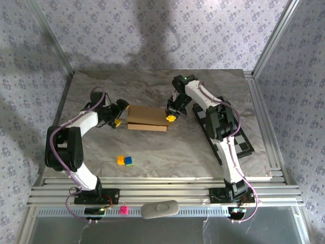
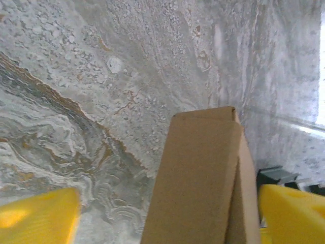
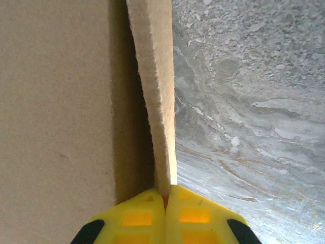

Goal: Fold the paper box

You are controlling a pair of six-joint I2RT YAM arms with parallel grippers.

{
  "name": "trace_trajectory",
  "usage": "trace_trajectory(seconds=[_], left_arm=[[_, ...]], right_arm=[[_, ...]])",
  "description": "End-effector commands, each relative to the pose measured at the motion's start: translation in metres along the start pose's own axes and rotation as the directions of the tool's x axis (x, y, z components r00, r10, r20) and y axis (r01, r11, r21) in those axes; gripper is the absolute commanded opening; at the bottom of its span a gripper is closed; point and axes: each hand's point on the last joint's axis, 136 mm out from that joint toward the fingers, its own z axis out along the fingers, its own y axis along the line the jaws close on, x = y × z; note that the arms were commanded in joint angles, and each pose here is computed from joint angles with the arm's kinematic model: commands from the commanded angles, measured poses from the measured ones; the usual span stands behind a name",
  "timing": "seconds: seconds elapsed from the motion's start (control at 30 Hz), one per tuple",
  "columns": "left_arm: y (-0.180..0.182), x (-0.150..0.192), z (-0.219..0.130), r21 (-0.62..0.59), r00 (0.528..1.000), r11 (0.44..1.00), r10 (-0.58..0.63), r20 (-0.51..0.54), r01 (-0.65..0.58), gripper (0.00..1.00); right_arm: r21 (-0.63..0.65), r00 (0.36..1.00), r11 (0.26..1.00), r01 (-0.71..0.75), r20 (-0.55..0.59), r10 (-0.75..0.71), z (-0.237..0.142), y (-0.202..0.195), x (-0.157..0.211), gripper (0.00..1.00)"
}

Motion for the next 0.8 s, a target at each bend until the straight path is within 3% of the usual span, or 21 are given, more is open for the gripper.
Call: trace_trajectory(seconds=[0.0,0.27,0.47,0.57,0.77], left_arm=[[-0.011,-0.002,-0.014,0.066,0.999,0.997,-0.035,0.013,0.034,1.00],[-0.017,0.010,-0.010,0.138,0.985,0.980,-0.129,-0.110,0.144,1.00],[-0.028,0.021,0.003,0.185,0.981,0.970,-0.135,-0.142,0.160,0.97],[-0.028,0.028,0.009,0.181,0.978,0.970,-0.135,-0.158,0.163,0.91],[-0.022,0.027,0.011,0.183,0.975,0.964,-0.166,-0.148,0.192,0.63]], right_arm=[[-0.010,0.999,0.999,-0.034,-0.036,0.034,0.002,0.003,0.004,0.00],[-0.024,0.998,0.998,-0.050,-0.035,0.049,0.002,0.007,-0.001,0.00],[-0.033,0.998,0.998,-0.051,-0.043,0.050,0.004,0.008,-0.001,0.00],[-0.037,0.998,0.998,-0.051,-0.043,0.050,0.003,0.008,-0.001,0.00],[-0.048,0.997,0.997,-0.059,-0.044,0.057,0.001,0.009,-0.002,0.00]])
